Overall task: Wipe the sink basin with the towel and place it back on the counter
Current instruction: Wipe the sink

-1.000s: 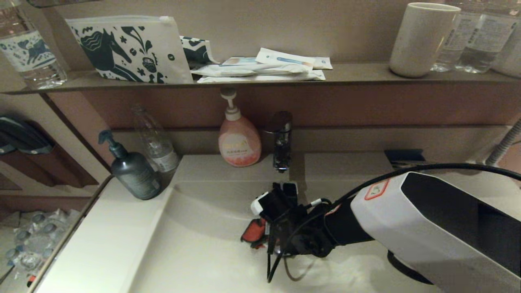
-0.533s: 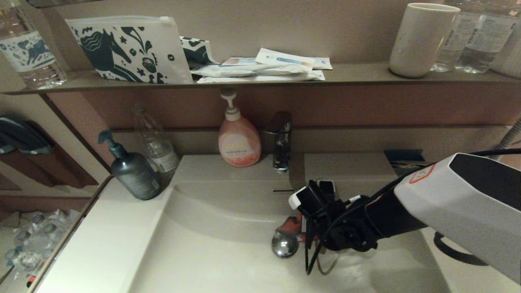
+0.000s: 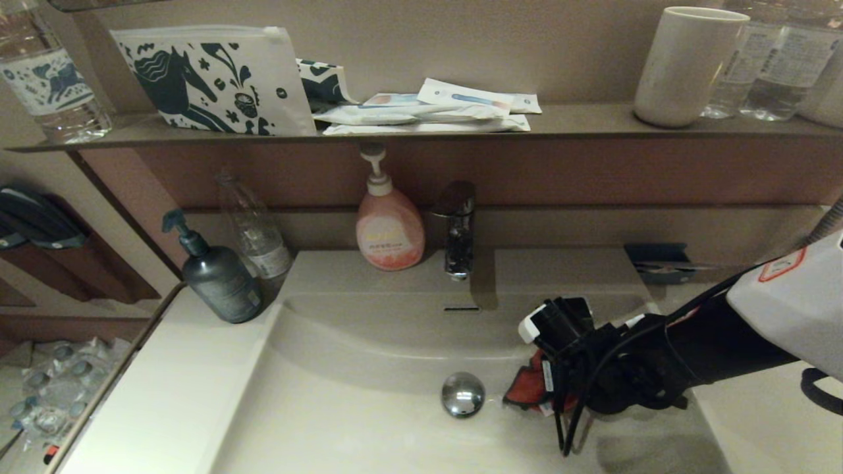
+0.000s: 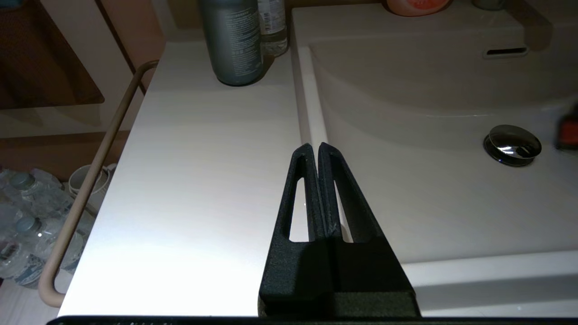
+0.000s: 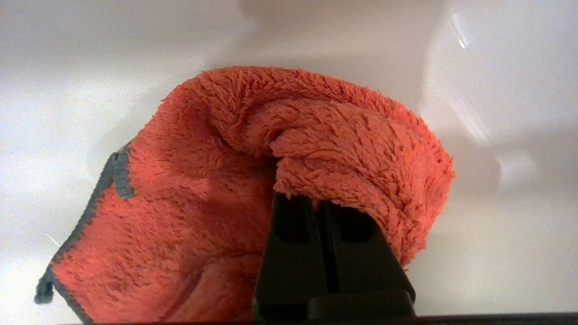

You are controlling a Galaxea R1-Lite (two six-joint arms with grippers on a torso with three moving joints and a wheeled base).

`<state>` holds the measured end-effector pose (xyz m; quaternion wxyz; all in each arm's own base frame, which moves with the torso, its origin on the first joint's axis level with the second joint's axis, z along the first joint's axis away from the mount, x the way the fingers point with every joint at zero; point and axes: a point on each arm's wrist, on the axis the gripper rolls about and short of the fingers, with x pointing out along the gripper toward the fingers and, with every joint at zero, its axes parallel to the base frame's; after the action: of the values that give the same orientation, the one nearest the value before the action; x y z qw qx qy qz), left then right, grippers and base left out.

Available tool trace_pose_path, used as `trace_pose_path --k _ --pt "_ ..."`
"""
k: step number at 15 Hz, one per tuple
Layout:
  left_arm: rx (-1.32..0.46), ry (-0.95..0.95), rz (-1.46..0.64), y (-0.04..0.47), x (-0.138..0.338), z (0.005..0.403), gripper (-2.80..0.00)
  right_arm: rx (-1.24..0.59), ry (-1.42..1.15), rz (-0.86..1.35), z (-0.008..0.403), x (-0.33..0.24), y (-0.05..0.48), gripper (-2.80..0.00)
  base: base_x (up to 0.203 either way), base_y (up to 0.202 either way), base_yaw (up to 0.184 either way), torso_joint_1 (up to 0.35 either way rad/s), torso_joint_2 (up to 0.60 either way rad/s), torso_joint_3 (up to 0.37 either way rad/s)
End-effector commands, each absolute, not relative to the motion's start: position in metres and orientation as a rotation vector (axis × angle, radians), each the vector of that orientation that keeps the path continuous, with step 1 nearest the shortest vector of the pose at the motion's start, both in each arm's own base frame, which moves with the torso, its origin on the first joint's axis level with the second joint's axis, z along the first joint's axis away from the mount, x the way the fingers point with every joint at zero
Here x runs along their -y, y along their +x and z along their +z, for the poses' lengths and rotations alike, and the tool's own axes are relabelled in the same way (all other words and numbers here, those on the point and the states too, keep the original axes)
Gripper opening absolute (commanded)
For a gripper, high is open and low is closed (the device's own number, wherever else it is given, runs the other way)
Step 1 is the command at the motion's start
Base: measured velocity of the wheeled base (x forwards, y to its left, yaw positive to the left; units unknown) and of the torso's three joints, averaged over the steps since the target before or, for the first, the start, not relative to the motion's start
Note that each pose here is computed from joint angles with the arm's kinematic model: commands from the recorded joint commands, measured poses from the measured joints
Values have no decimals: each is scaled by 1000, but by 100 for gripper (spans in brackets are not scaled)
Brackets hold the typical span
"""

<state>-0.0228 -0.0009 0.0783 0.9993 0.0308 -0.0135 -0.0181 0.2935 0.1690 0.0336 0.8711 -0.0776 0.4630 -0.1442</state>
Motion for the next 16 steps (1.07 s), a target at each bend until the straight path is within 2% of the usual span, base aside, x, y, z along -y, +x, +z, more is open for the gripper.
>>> trace_pose_path --k 1,4,10,16 --pt "27 62 -36 -23 1 78 -280 -1045 -209 -327 33 -162 281 -280 0 0 0 0 0 0" --pt "27 62 -36 -23 1 78 -280 -1126 -259 -304 27 -166 262 -280 0 0 0 0 0 0" --pt "27 62 -36 -23 1 78 -280 -1263 -301 -165 4 -219 212 -280 0 0 0 0 0 0" --pt "27 62 -36 -23 1 78 -280 -1206 -197 -40 12 -272 217 -280 0 0 0 0 0 0"
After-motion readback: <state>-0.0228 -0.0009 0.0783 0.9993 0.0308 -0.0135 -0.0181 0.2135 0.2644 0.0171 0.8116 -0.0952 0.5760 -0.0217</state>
